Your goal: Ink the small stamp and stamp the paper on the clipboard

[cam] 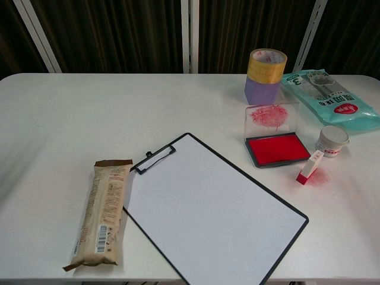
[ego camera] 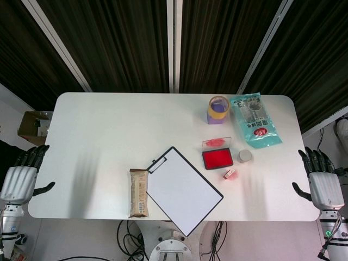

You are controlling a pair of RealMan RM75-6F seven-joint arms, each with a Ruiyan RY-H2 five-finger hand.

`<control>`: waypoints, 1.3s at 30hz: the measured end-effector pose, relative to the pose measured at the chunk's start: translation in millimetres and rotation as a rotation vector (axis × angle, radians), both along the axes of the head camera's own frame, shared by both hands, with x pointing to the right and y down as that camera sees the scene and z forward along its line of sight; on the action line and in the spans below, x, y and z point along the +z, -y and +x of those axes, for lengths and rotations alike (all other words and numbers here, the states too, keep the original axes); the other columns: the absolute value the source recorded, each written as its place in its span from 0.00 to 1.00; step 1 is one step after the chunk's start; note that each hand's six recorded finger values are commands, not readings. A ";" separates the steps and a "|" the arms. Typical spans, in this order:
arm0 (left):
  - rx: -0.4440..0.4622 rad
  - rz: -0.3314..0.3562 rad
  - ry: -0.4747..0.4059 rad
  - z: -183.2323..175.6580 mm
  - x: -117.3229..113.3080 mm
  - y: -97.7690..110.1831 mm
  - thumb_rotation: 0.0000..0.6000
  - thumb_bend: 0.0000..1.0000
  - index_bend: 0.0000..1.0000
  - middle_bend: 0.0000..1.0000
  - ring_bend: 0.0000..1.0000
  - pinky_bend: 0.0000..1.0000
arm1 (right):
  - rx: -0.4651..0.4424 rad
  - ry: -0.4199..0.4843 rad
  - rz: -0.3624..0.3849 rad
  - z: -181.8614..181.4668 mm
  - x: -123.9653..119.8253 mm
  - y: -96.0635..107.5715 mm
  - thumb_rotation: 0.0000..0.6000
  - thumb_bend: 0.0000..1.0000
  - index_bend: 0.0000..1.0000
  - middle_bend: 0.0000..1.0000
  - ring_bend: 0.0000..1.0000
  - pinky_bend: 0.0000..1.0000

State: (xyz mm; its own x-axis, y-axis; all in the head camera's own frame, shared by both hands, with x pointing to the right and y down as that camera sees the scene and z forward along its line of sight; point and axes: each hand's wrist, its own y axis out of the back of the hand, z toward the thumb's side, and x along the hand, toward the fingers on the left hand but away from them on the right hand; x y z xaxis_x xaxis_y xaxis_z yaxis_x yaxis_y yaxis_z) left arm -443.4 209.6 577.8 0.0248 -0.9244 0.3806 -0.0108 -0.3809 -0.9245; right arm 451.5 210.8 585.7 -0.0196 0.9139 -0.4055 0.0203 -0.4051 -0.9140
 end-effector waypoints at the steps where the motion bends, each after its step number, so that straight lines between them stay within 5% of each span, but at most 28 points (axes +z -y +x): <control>1: -0.002 0.000 0.000 -0.4 0.0 -0.6 1.00 0.00 0.07 0.11 0.10 0.18 | -0.002 0.000 -0.002 -0.2 0.7 -0.2 1.00 0.15 0.00 0.00 0.00 0.00; 16: 0.004 -0.003 0.000 2.1 0.8 3.2 1.00 0.00 0.07 0.11 0.10 0.18 | -0.039 0.024 0.008 -6.9 -0.3 5.2 1.00 0.15 0.00 0.00 0.00 0.00; 21: -0.002 -0.011 0.006 0.1 3.0 1.7 1.00 0.00 0.07 0.11 0.10 0.18 | -0.101 0.031 -0.015 -19.1 4.3 9.6 1.00 0.16 0.00 0.01 0.09 0.19; 26: -0.004 -0.034 0.005 1.4 9.1 -1.1 1.00 0.00 0.07 0.11 0.10 0.18 | -0.199 0.004 -0.084 -42.1 14.0 13.2 1.00 0.17 0.01 0.10 0.08 0.15; 29: -0.003 -0.045 0.009 3.3 11.1 -2.0 1.00 0.00 0.07 0.11 0.10 0.18 | -0.284 -0.014 -0.122 -65.9 22.1 16.5 1.00 0.18 0.07 0.12 0.18 0.31; 35: -0.007 -0.046 0.013 1.4 10.4 -3.0 1.00 0.00 0.07 0.11 0.10 0.18 | -0.439 -0.015 -0.159 -118.4 49.9 18.4 1.00 0.18 0.18 0.24 0.56 0.83; 39: -0.014 -0.047 0.015 -1.6 10.4 -4.4 1.00 0.00 0.07 0.11 0.10 0.18 | -0.513 -0.009 -0.179 -143.8 69.6 21.2 1.00 0.18 0.23 0.26 0.65 0.90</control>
